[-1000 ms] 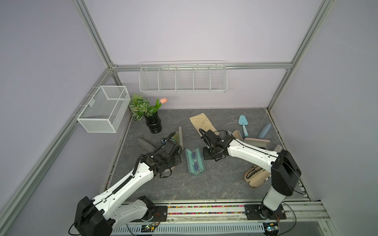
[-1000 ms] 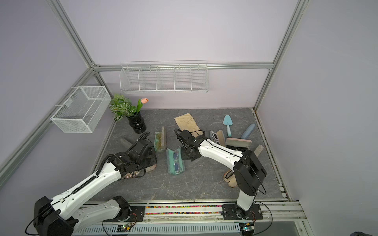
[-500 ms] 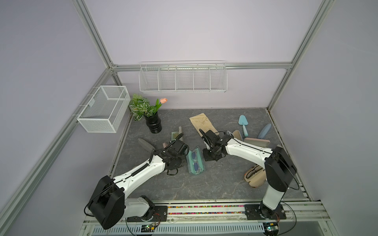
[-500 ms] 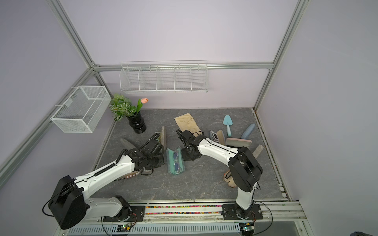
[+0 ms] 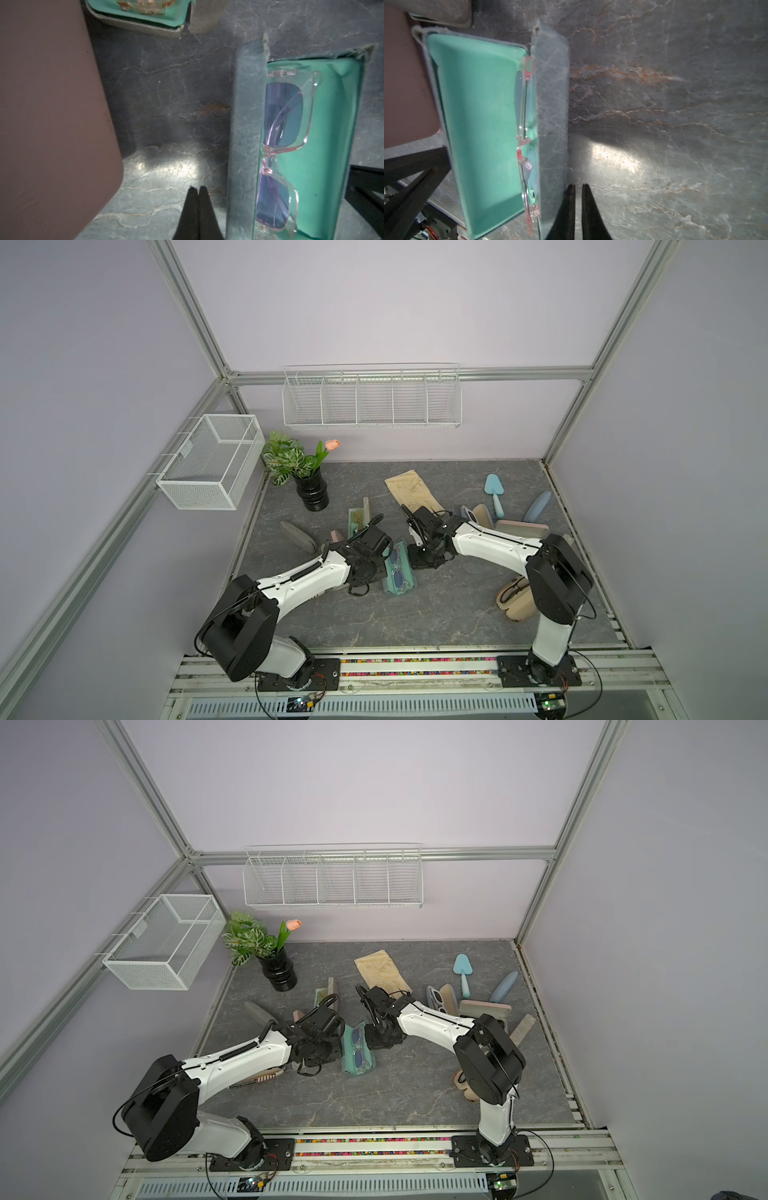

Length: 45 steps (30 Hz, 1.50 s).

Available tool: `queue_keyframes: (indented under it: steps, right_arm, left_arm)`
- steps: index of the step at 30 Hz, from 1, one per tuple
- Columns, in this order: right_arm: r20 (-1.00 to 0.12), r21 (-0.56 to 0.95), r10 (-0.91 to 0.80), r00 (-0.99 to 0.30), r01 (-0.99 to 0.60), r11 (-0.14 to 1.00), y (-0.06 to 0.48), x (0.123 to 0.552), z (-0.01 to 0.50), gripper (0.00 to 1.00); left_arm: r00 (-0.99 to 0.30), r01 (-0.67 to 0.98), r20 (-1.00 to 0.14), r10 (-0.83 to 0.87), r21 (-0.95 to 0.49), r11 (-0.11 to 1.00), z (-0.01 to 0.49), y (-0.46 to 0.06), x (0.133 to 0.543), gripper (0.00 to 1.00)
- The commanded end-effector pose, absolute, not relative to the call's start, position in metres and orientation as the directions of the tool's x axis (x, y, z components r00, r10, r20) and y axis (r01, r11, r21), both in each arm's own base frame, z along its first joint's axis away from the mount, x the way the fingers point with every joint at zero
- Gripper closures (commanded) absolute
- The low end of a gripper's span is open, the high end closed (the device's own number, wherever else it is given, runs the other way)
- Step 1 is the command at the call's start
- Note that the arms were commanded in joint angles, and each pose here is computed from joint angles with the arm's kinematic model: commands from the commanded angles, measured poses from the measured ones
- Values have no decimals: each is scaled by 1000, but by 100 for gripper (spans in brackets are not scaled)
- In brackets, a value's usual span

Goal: Close the glasses case
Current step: Close the glasses case at the center of the board.

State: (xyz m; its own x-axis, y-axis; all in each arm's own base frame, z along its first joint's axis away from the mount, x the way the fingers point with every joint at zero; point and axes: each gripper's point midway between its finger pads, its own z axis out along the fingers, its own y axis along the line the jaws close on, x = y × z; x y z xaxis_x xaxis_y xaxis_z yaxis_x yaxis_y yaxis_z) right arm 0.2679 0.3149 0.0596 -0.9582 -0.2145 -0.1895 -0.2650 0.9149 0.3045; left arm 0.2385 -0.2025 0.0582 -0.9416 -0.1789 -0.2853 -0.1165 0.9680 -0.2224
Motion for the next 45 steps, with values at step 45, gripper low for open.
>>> queue_keyframes:
  steps: [45]
  right_arm:
    - [-190,464,-261,-946,-321,825,361,247,74,86]
  left_arm:
    - [-936,-17,-331,-117,-290,957,78,-267,262,100]
